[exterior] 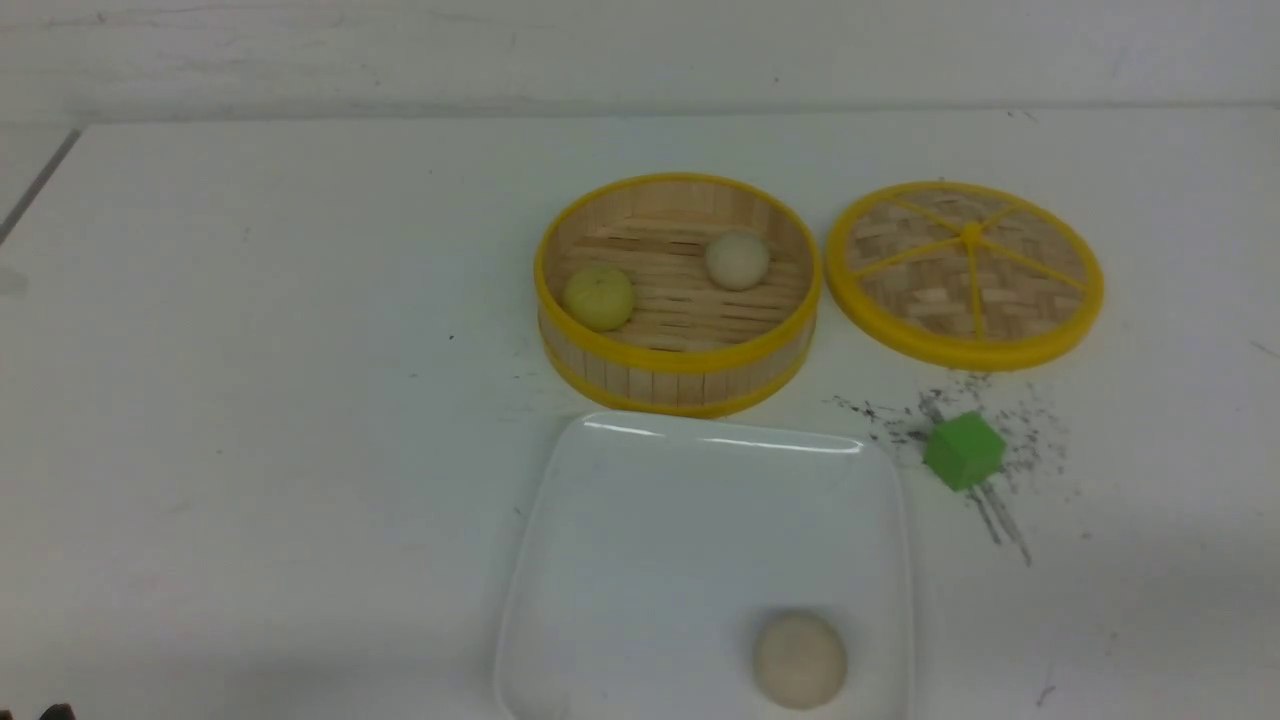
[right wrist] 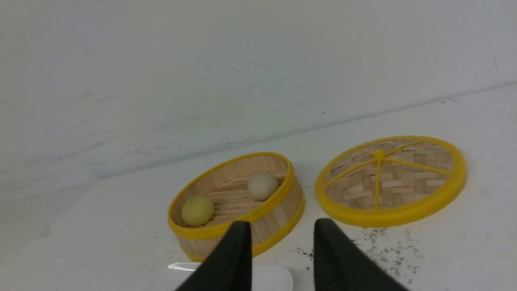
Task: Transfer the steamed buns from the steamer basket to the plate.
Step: Use the right arm to grab the steamed stuffed bun that is closest to it
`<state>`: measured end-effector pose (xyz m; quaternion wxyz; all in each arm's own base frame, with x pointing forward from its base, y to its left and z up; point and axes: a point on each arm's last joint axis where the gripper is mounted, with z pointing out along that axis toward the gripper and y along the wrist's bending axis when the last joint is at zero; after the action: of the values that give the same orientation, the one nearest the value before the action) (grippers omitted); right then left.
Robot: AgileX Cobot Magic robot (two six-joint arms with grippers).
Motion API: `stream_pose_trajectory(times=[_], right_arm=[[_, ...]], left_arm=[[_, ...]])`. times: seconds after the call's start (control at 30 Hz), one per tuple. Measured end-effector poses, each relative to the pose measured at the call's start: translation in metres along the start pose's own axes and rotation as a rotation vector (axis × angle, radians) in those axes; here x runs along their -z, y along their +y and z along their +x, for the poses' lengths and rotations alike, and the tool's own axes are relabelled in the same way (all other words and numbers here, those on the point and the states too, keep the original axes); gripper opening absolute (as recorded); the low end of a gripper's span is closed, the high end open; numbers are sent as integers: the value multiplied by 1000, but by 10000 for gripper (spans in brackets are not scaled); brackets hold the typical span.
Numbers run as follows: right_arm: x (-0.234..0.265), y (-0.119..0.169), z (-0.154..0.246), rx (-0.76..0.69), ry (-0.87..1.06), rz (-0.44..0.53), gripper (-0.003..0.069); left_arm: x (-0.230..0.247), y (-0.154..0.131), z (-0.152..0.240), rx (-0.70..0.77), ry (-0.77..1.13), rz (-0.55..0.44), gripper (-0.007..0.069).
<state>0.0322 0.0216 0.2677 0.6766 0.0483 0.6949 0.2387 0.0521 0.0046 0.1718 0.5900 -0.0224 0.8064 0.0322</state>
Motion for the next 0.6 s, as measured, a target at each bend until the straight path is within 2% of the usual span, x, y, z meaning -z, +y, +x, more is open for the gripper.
stream_pose_trajectory(times=[0.4, 0.6], right_arm=[[0, 1, 4, -2, 44, -9, 240], [0, 3, 4, -54, 52, -32, 240]], left_arm=[[0, 1, 0, -21, 0, -8, 241], [0, 1, 0, -23, 0, -9, 241]])
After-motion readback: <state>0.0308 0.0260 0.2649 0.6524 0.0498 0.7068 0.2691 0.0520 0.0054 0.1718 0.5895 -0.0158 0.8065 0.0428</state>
